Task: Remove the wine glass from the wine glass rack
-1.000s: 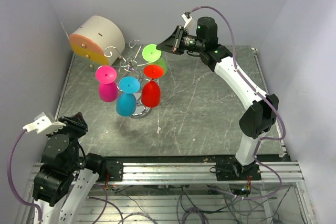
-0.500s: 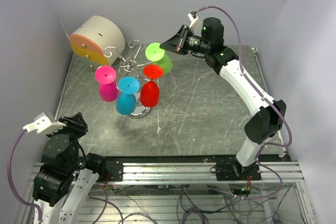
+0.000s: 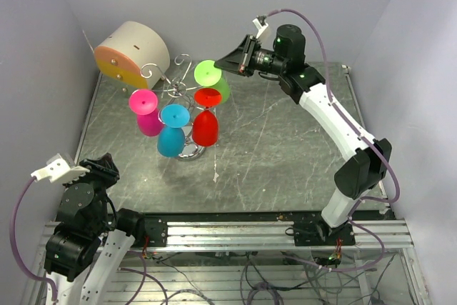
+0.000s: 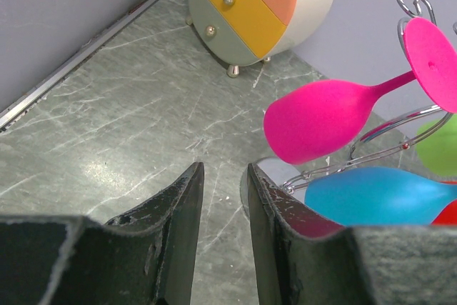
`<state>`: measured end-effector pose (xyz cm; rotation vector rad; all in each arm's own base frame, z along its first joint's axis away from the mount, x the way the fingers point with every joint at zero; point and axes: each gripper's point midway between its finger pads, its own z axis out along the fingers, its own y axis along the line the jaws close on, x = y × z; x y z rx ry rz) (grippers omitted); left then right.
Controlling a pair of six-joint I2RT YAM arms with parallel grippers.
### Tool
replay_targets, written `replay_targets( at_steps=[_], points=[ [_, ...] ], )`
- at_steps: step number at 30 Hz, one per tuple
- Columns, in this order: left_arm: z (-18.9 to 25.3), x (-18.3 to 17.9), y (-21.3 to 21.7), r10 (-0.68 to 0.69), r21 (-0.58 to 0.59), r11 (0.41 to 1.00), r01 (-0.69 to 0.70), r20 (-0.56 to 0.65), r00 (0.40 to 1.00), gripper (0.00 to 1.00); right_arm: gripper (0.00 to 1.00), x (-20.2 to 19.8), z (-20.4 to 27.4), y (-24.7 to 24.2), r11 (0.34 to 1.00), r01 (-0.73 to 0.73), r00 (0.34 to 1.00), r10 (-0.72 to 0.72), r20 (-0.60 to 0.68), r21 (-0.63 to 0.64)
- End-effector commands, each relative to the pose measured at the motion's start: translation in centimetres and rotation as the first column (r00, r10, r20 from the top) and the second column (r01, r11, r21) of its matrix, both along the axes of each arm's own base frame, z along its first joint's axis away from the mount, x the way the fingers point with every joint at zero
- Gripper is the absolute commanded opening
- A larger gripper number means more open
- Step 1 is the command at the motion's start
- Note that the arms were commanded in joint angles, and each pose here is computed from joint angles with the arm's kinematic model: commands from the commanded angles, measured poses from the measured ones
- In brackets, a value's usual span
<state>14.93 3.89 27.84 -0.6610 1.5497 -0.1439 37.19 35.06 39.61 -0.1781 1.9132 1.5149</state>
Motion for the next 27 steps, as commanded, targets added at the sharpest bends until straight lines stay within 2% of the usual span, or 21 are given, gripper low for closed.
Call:
replay_targets(
  at_steps=[1,8,17,22,27],
  points=[
    [0.5,-0.3,0.5,0.025,-0.013,1.000,-0.024,0.026,0.999,0.42,0.00,-1.0,0.5,1.8,0.998,-0.057,0.998,0.056,0.022,0.015],
    [0.5,-0.3,0.5,0.023,-0.013,1.000,-0.023,0.027,0.999,0.42,0.00,-1.1,0.0,2.1,0.999,-0.050,0.998,0.050,0.026,0.009],
    [0.6,-0.3,0.5,0.024,-0.014,1.000,-0.024,0.030,0.999,0.42,0.00,2.7,-1.0,2.9,1.000,0.014,0.999,-0.014,0.044,-0.003],
    [0.5,-0.2,0.4,0.022,-0.012,1.000,-0.022,0.027,0.999,0.42,0.00,4.5,-1.0,2.4,0.996,0.089,0.994,-0.090,0.067,0.013],
    [0.5,-0.2,0.4,0.022,-0.011,1.000,-0.022,0.024,0.999,0.42,0.00,5.7,0.9,-0.1,0.979,0.201,0.970,-0.204,0.129,0.040]
  ],
)
